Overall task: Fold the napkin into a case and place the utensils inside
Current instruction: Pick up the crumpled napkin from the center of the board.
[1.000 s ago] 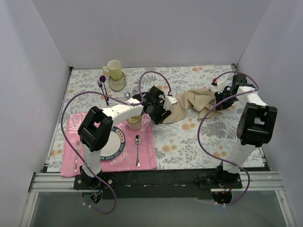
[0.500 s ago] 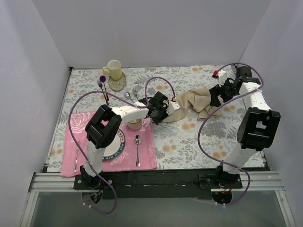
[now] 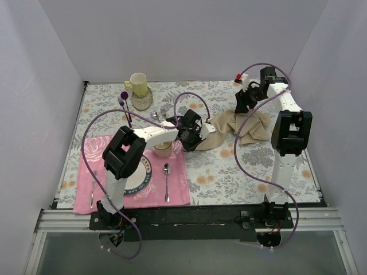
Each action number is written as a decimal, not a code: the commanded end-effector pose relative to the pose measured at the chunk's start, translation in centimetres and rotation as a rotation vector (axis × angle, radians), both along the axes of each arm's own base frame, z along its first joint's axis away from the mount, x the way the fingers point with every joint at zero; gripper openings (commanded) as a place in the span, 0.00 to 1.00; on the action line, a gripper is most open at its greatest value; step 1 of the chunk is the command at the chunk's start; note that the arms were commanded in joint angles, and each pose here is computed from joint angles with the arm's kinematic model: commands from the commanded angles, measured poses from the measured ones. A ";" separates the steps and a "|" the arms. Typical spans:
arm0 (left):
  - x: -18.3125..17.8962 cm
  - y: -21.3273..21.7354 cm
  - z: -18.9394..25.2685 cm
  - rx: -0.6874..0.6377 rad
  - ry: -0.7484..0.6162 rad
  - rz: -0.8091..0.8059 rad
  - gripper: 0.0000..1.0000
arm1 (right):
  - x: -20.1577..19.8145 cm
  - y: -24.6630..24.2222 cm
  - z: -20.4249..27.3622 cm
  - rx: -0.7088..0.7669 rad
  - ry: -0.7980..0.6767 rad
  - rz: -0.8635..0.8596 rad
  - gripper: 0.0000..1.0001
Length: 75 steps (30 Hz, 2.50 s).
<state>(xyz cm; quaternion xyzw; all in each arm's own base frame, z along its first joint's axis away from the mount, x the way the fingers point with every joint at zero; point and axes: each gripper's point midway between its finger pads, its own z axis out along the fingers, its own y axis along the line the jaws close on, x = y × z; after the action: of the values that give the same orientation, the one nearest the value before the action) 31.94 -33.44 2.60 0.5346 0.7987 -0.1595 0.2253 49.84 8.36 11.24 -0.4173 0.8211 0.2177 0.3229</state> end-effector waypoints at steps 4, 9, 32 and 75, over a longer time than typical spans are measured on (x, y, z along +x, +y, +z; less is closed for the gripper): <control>-1.0 1.0 0.7 0.017 0.071 0.028 0.00 | -1.3 -0.1 -2.4 -0.009 0.118 -0.045 0.72; -0.6 1.1 0.7 0.029 0.061 0.031 0.00 | -1.2 -1.0 -4.3 -0.055 0.141 -0.110 0.77; -0.3 1.5 0.8 0.025 0.073 0.059 0.00 | -5.8 1.1 0.6 0.000 0.189 -0.221 0.51; 4.7 -0.1 13.3 -0.179 -0.084 0.124 0.00 | -2.8 -7.5 12.4 0.015 -0.092 -0.543 0.01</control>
<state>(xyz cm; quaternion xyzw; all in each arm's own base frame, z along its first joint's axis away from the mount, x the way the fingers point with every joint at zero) 34.37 -31.83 6.21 0.4823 0.8323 -0.1691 0.2148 46.24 2.63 10.52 -0.2138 0.9332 0.1168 0.2640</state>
